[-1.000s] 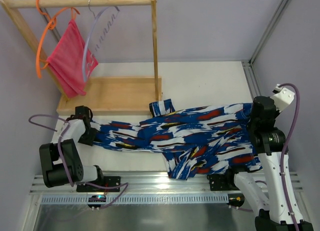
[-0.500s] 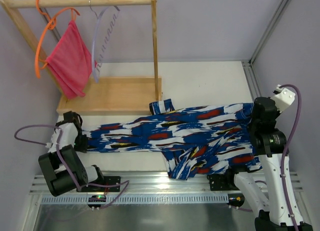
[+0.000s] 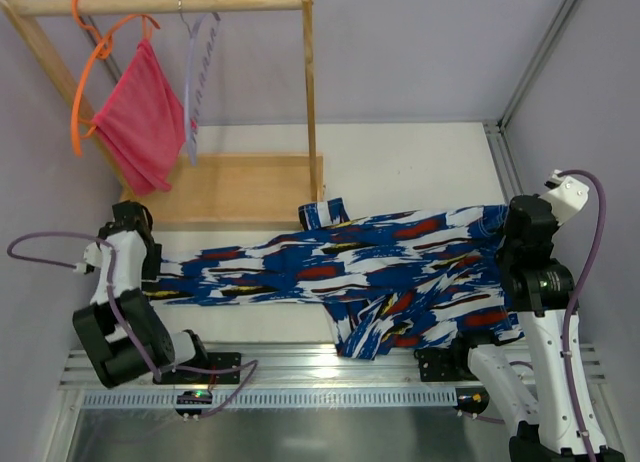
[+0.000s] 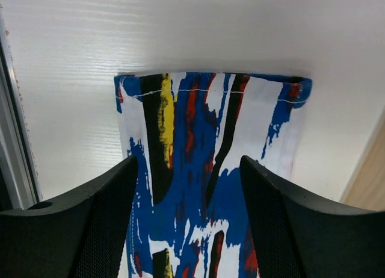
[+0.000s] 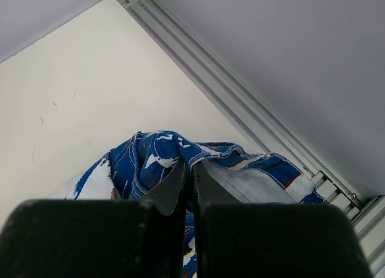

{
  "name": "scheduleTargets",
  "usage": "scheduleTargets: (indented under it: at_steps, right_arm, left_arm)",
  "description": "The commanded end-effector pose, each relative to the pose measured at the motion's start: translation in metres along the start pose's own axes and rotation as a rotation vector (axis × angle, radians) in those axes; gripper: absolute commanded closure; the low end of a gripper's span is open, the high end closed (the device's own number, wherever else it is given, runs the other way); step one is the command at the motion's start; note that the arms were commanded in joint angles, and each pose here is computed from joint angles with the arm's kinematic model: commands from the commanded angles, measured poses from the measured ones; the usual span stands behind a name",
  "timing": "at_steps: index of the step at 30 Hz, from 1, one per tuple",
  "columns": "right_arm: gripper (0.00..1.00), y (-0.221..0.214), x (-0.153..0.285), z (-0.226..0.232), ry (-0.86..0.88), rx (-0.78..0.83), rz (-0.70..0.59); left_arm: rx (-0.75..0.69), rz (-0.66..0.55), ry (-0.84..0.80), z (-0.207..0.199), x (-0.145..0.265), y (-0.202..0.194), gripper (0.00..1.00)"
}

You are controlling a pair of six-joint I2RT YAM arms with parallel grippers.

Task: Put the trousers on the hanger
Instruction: Fold the trousers

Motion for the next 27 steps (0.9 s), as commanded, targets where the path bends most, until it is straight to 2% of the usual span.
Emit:
scheduleTargets:
  at_steps: [1,10,16,27]
  right_arm:
    - [0.96,0.022,0.003,0.012,0.053,-0.066,-0.070]
    - [0.96,0.014,-0.003,0.021,0.078,-0.058,-0.026]
    - [0.96,0.015,-0.002,0.025,0.082,-0.074,-0.006]
    - [0.96,0.015,-0.004,0.023,0.066,-0.054,-0.014]
  left_arm:
    - [-0.033,0.052,0.067,-0.016,-0.012,0.001,0.31]
    - [-0.039,0.019,0.056,-0.039,-0.029,0.010,0.27]
    - [-0.085,0.094,0.105,-0.044,-0.053,-0.006,0.27]
    - [-0.102,0.123,0.135,-0.044,-0.071,-0.017,0.28]
Point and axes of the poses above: each gripper's point midway between its finger pads, its own x axis back along the fingers, its own z axis along the line the jaws close on, y = z × x, the point moved 3 cm from there along x, back along the fingers, and after that the axes turned 12 degrees about -x, right-handed, at the moved point
